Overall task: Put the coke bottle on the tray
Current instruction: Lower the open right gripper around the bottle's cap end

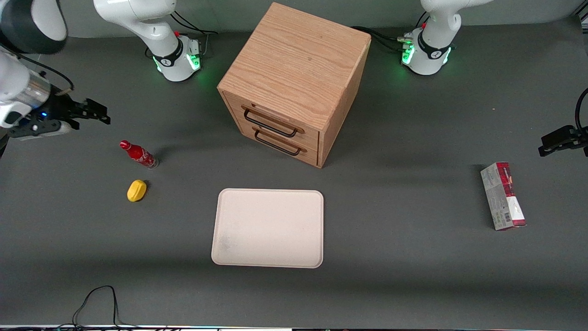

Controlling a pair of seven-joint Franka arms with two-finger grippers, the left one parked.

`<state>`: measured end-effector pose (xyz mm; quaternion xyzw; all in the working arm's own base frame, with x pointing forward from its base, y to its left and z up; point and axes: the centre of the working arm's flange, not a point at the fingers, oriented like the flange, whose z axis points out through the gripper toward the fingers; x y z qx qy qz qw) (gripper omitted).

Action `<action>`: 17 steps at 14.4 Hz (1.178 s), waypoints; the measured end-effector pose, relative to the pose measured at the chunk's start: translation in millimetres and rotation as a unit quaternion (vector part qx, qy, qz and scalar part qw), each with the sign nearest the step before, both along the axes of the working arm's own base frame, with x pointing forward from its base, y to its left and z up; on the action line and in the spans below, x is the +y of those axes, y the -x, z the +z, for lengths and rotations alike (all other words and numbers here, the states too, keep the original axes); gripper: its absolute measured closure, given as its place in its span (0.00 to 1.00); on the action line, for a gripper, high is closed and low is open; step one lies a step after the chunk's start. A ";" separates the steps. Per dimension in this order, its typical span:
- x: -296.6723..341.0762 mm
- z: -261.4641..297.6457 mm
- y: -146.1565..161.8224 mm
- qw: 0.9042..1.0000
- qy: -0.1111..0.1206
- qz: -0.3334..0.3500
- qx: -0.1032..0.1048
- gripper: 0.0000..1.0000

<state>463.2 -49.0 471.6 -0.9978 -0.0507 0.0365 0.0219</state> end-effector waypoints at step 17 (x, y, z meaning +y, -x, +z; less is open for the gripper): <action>-13.3 -140.9 26.9 0.999 0.012 -0.017 -0.029 0.04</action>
